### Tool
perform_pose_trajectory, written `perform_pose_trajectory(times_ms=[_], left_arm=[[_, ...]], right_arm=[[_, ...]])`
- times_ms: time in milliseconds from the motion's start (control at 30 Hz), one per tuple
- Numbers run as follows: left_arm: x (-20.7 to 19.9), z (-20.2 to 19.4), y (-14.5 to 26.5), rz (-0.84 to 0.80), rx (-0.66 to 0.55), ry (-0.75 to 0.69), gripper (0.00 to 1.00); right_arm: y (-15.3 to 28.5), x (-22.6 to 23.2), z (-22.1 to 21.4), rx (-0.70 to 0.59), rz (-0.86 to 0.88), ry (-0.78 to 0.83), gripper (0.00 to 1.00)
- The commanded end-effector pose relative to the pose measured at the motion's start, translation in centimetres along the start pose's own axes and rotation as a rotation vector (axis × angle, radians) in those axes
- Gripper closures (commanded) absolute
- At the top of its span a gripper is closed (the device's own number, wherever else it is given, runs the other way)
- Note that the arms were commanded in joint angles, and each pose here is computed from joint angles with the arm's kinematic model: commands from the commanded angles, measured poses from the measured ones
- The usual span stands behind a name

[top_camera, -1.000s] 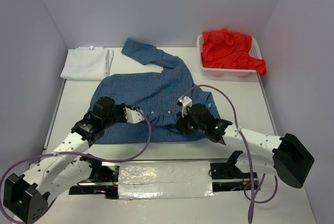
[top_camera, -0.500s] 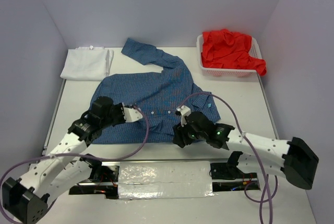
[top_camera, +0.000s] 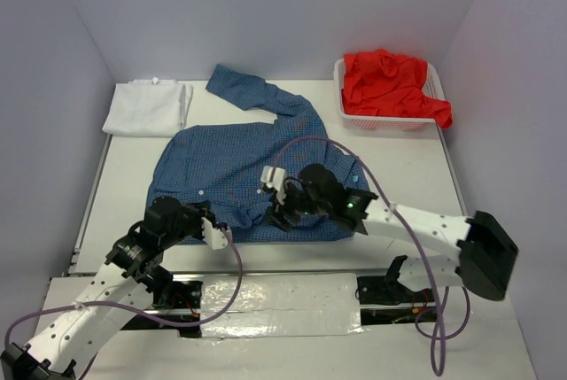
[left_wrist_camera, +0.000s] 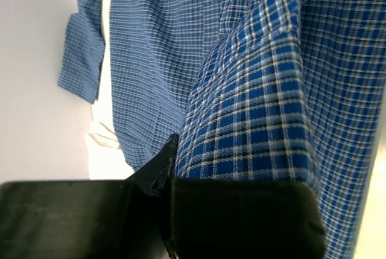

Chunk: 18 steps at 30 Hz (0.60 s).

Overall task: Fold and stack the long sleeve shirts
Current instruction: Fold the shirt

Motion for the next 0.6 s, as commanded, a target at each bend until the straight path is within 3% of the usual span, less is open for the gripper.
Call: perform_pose_trajectory(times_ms=[0,100,233,267,400,567], left_arm=[[2.2,1.1,0.2,0.097,-0.052,-0.055,1.00],[2.8,2.0,0.8,0.132,-0.095,0.059,1.00],[4.0,3.5,1.3,0.058,-0.117,0.268,1.00],[5.4,4.2,1.4,0.056,-0.119,0.332,1.00],[8.9,6.2,1.1,0.037,-0.151,0.434,1.00],[14.2,5.7,-0.6,0.070,-0.009,0.625,1.00]], right_arm=[[-2.5,0.1,5.1,-0.095,0.113,0.263,0.33],[-4.3,0.7,5.1,-0.080,0.211,0.321,0.33],[-4.3,1.5,7.5,-0.157,0.261,0.292,0.33],[-3.5,1.8,9.3,-0.240,0.253,0.315,0.32],[-2.9,1.6,9.6,-0.249,0.247,0.304,0.30],[-1.4,-0.2,10.9,-0.292,0.196,0.254,0.30]])
Point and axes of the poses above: each gripper's point midway between its finger pads, its own y axis back along the fingers, its own x axis along the line the jaws close on, z = x × y, the point moved 2 cm from there along y, back along the fingers, and after that the axes turned 4 degrees about -y, right-handed, at the moved point
